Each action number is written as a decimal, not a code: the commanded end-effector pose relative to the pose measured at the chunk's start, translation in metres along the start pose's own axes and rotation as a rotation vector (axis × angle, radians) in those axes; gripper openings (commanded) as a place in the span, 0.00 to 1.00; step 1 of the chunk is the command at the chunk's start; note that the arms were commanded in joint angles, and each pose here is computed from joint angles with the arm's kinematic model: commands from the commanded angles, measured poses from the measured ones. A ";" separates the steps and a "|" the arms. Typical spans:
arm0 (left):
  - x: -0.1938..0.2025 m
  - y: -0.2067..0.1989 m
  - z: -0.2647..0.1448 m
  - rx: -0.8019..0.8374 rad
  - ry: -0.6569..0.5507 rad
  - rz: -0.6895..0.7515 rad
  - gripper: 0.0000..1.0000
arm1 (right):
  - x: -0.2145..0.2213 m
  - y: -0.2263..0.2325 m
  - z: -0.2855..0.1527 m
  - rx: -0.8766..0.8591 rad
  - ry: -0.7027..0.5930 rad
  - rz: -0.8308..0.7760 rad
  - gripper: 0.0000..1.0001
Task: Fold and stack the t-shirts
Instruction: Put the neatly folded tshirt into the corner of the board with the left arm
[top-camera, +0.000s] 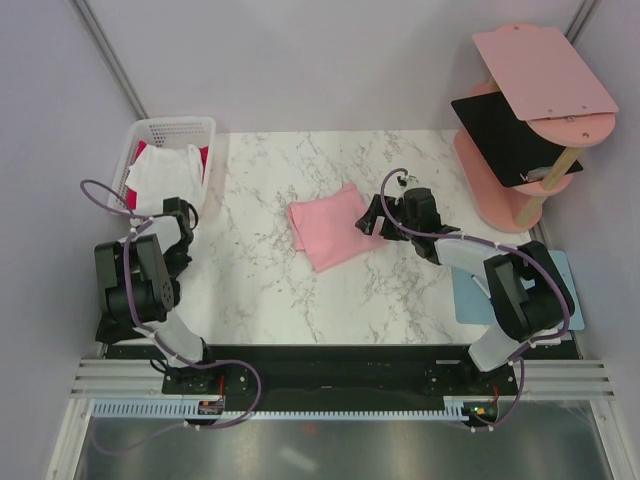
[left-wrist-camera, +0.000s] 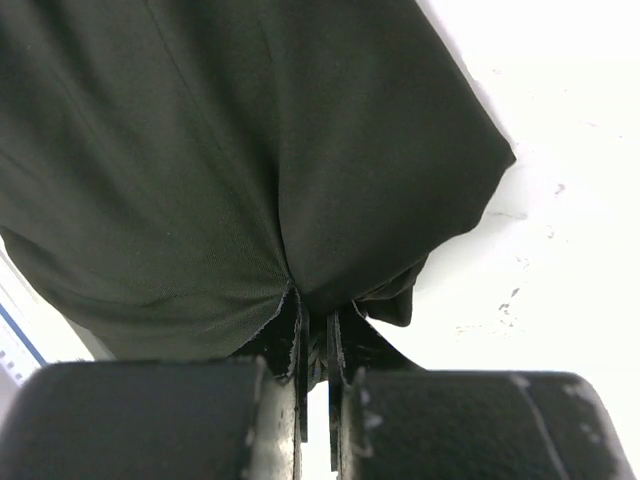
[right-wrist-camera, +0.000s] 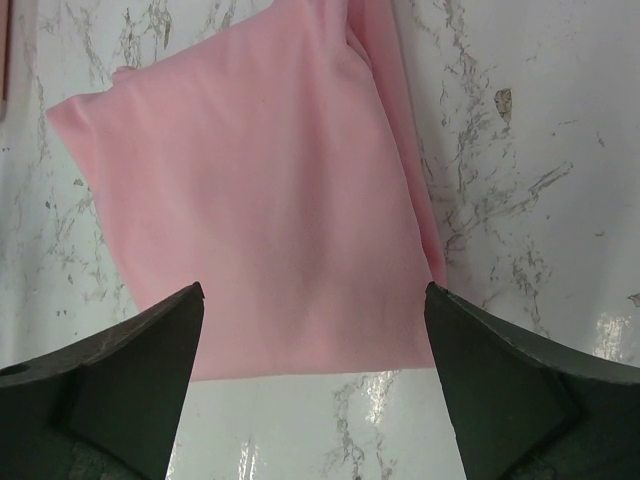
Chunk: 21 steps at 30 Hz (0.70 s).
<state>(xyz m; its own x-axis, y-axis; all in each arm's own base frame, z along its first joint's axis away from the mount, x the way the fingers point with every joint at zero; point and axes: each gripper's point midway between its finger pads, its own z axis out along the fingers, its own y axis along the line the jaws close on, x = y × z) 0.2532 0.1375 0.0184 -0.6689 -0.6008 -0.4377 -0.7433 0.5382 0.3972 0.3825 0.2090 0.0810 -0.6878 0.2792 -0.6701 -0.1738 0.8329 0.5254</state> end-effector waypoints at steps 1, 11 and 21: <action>0.017 -0.043 -0.006 0.220 0.057 0.007 0.02 | -0.022 0.014 -0.002 -0.030 -0.048 -0.038 0.98; 0.029 -0.132 -0.100 0.586 0.008 0.146 0.02 | -0.019 0.012 0.001 -0.028 -0.053 -0.022 0.98; 0.048 -0.239 -0.172 0.781 0.029 0.265 0.02 | -0.020 0.008 -0.001 -0.008 -0.056 -0.035 0.98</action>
<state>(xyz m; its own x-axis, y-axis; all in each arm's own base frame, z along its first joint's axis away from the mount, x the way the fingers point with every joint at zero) 0.3652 -0.0831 0.0328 -0.8465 -0.3657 -0.3869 -0.3682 0.9270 -0.0707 0.3839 0.2080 0.0816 -0.6840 0.2777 -0.6746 -0.1722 0.8371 0.5192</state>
